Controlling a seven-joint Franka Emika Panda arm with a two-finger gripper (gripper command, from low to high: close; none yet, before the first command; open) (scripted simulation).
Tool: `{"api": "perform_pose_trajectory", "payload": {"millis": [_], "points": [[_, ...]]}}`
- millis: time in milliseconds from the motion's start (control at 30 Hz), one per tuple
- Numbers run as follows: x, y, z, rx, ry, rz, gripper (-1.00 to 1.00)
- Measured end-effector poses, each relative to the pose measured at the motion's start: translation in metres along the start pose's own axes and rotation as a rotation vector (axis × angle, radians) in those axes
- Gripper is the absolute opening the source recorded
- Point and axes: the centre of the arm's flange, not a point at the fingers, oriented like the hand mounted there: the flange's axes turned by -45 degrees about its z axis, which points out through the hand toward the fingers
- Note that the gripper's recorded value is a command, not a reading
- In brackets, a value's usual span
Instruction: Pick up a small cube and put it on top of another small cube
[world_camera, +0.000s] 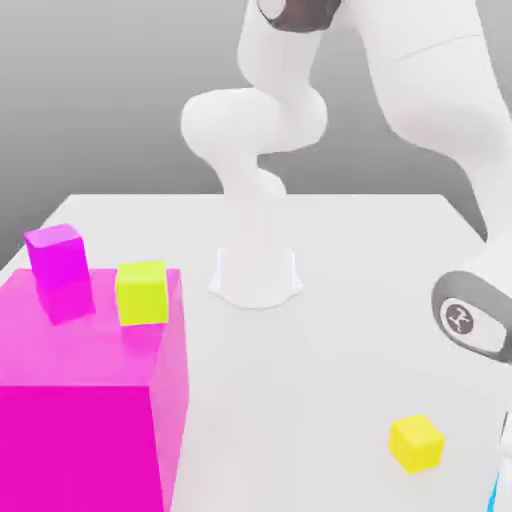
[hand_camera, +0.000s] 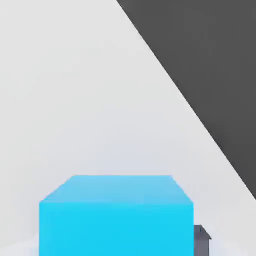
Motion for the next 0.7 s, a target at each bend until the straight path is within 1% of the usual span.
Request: {"api": "perform_pose_trajectory", "payload": {"millis": [100,400,467,567,600,700], "points": [[-0.009,0.000,-0.037,0.003,0.001,0.028,-1.00],[-0.106,-0.005,-0.080,0.004,0.002,0.333,-1.00],[-0.119,-0.005,-0.073,0.001,0.001,0.376,-1.00],[-0.122,-0.006,-0.039,-0.001,0.000,0.389,-1.00],[-0.123,-0.006,-0.027,-0.001,0.000,0.389,1.00],[-0.123,-0.006,-0.027,-0.001,0.000,0.389,1.00]]}}
